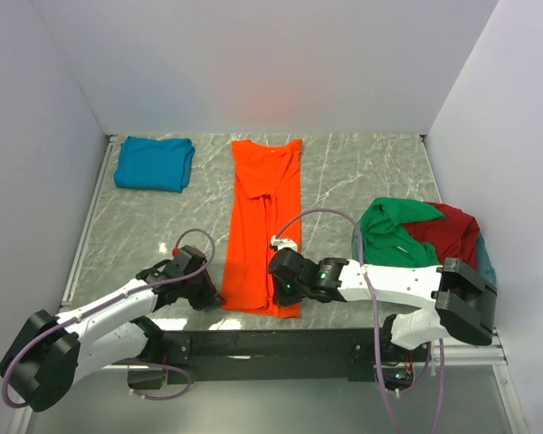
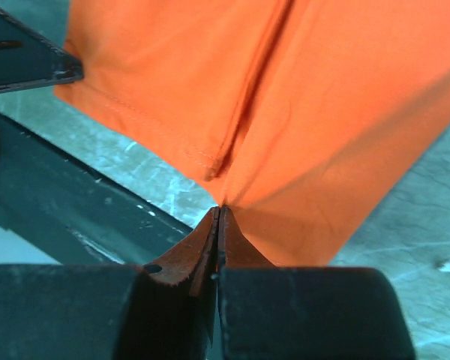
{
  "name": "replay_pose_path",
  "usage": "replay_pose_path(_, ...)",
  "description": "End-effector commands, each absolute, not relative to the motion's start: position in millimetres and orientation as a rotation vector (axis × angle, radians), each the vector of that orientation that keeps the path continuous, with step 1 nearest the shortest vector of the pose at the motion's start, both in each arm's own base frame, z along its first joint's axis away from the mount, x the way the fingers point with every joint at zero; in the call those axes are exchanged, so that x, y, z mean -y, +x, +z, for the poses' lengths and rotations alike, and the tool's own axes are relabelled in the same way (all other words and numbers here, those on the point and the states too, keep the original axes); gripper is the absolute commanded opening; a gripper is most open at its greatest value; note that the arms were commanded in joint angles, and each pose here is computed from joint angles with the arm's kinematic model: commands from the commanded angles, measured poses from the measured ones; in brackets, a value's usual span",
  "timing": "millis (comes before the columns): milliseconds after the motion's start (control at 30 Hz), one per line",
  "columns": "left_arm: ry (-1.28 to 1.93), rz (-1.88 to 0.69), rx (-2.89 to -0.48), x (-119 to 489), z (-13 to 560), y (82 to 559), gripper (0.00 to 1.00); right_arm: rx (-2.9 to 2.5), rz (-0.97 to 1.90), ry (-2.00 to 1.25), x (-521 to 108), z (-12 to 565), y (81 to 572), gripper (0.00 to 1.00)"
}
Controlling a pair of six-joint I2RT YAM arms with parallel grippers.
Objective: Fold and stack the t-shirts
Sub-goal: Fold the tshirt
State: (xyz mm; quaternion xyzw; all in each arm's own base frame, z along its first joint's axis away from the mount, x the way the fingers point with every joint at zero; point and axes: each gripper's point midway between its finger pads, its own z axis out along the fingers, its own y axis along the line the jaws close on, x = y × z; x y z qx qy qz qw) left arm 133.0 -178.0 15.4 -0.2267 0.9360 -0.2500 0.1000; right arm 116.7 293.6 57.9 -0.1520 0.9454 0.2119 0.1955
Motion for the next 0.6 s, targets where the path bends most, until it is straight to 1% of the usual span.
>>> replay_pose_path(0, -0.689, -0.638, -2.817, 162.2, 2.0, 116.7, 0.00, -2.604, 0.735, -0.447, -320.1, 78.2, 115.4, 0.04)
replay_pose_path(233, -0.699, -0.680, -2.815, 164.7, 3.5, 113.1, 0.00, -2.599, 0.799, -0.461, -343.4, 73.7, 117.5, 0.04)
replay_pose_path(333, -0.711, -0.672, -2.822, 163.2, 1.3, 110.4, 0.00, -2.636, 0.742, -0.471, -344.4, 64.1, 118.6, 0.13)
replay_pose_path(400, -0.716, -0.671, -2.819, 162.9, 1.4, 110.2, 0.00, -2.649, 0.733, -0.482, -347.5, 60.3, 117.9, 0.30)
replay_pose_path(467, -0.715, -0.675, -2.815, 162.7, 1.7, 110.0, 0.00, -2.642, 0.751, -0.499, -351.3, 61.0, 116.1, 0.33)
replay_pose_path(567, -0.722, -0.666, -2.818, 161.6, 1.2, 109.1, 0.00, -2.605, 0.772, -0.509, -353.3, 72.2, 118.4, 0.41)
